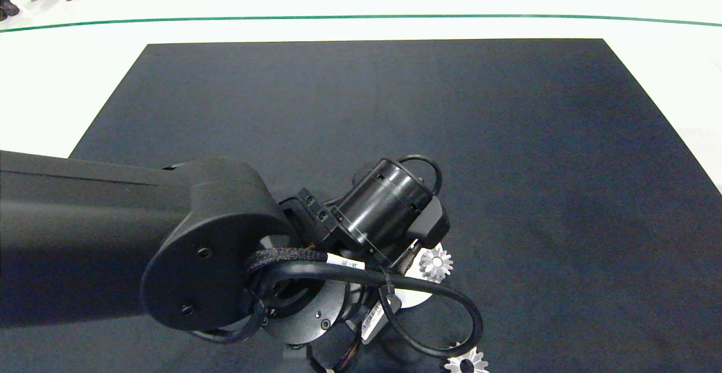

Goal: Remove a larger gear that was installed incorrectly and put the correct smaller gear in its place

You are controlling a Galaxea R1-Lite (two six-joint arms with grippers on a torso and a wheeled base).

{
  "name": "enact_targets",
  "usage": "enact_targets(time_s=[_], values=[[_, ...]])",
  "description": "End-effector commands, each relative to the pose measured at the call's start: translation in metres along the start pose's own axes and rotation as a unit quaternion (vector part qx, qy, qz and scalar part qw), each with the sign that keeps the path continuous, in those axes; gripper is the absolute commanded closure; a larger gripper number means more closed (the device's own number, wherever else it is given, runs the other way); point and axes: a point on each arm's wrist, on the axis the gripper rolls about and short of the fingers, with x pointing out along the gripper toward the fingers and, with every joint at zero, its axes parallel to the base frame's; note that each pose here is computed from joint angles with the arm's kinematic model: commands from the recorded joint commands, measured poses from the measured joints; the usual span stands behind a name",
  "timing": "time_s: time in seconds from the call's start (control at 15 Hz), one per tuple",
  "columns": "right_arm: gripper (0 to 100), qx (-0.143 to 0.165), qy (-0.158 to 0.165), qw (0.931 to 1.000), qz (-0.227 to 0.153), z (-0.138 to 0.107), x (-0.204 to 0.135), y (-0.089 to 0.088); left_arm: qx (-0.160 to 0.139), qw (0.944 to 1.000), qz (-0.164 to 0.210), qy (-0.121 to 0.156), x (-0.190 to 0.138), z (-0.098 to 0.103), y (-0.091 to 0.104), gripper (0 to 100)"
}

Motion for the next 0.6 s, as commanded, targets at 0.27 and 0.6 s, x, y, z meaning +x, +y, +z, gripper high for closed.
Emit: enact_targets(time_s=[0.27,0.6], values=[[0,-0.001,0.001,1.0000,0.000,0.000,0.000,0.000,0.006,1.0000,-0.002,0.002,0.003,0.001,-0.005,100],[0,-0.001,0.001,1.0000,0.000,0.000,0.000,0.000,-0.006,1.0000,0.006,-0.003,0.004,0.006,0.005,100]])
